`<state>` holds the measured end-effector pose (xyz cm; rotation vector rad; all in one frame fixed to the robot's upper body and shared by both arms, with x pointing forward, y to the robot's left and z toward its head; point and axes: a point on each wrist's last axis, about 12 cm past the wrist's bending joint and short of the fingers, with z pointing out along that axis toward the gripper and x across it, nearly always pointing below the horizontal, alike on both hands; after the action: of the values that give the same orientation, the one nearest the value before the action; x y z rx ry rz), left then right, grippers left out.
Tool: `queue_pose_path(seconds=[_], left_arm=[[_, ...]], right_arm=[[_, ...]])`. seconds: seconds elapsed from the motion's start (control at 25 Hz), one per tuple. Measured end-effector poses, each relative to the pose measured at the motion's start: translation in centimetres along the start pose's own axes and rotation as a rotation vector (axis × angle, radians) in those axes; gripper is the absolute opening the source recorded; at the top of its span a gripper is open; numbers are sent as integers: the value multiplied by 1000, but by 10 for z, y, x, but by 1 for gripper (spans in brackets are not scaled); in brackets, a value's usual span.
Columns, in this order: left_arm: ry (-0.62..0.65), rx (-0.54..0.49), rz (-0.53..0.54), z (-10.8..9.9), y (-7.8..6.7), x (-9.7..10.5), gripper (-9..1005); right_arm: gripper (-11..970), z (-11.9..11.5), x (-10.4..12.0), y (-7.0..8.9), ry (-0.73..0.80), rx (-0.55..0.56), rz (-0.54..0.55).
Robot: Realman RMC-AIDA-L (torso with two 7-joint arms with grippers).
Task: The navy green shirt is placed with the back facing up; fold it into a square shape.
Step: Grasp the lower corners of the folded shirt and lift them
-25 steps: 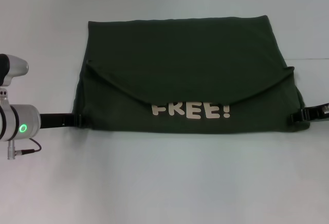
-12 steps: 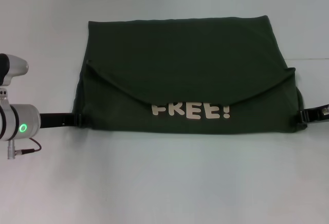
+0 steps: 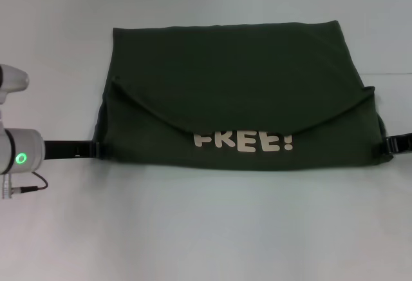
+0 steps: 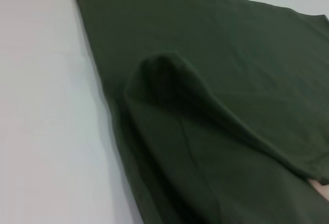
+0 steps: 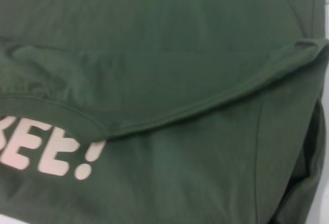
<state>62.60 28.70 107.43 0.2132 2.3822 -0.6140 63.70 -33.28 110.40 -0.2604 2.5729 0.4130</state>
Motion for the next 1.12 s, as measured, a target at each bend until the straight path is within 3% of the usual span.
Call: queue_pose_path(seconds=[0.48,0.68,1.12], left_arm=[[167,157,-23,-32,-2,10,57],[237,273,-38,-61,-2,17,57],[411,454,-28,-93,-11,33,58]], right_arm=[[50,-30,27,-11,29,-113,-4],[52,-49,54,-21,24,-205,-4],[56,-88,126,-34,-6,-397,47]])
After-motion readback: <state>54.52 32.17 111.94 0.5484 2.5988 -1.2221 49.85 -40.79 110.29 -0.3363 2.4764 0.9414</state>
